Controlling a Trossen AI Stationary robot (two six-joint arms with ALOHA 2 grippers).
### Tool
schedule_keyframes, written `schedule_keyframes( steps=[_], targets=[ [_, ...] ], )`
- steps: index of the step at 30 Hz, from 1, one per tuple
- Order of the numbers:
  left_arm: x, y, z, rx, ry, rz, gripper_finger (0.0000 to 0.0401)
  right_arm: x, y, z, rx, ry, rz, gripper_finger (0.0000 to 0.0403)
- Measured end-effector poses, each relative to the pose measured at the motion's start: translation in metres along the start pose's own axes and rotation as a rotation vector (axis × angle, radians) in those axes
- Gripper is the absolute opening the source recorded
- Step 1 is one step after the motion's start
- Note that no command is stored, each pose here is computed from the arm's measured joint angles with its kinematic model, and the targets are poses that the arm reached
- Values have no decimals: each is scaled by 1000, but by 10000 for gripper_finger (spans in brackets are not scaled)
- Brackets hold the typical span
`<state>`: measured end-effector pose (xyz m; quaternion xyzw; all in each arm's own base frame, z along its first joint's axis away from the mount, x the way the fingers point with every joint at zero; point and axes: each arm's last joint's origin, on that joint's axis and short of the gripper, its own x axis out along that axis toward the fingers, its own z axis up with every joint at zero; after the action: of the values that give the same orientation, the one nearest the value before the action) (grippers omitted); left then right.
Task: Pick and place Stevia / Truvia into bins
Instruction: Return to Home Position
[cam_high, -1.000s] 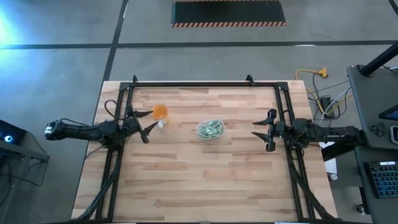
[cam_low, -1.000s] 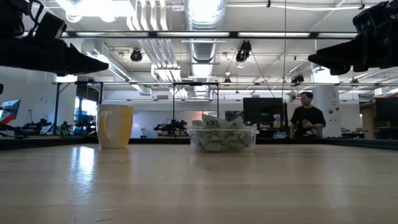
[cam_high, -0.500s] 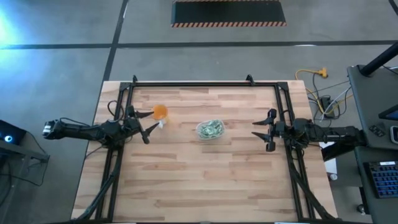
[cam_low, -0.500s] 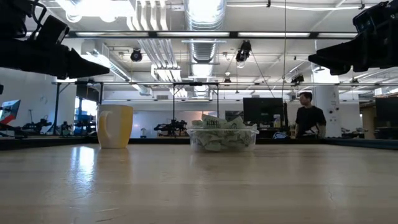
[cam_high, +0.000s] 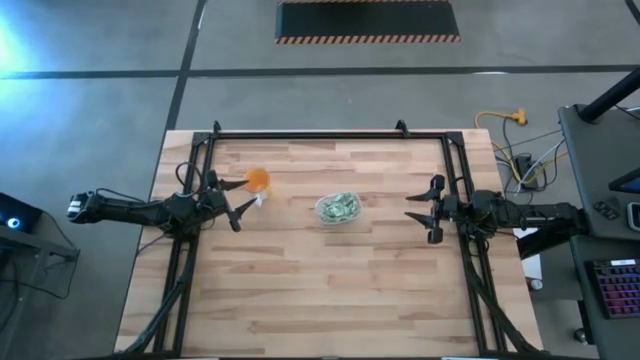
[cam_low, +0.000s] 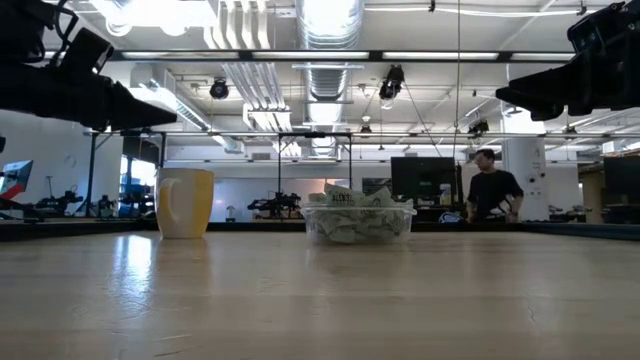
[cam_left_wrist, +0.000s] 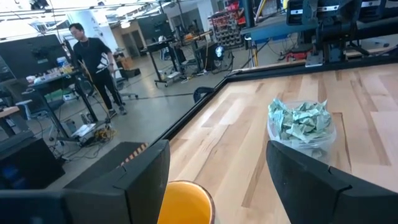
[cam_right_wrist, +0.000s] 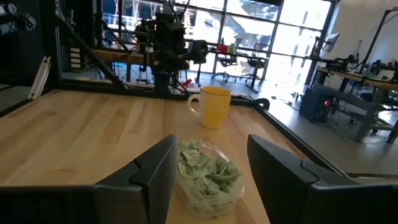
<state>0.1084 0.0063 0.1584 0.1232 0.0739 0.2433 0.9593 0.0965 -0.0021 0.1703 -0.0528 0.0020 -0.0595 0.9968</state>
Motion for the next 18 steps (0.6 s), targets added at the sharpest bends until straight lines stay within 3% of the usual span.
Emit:
schedule_keyframes(
  steps=[18],
  targets=[
    [0,0,-1,5,7,-2,250,0,0,0,0,0,0,187]
  ],
)
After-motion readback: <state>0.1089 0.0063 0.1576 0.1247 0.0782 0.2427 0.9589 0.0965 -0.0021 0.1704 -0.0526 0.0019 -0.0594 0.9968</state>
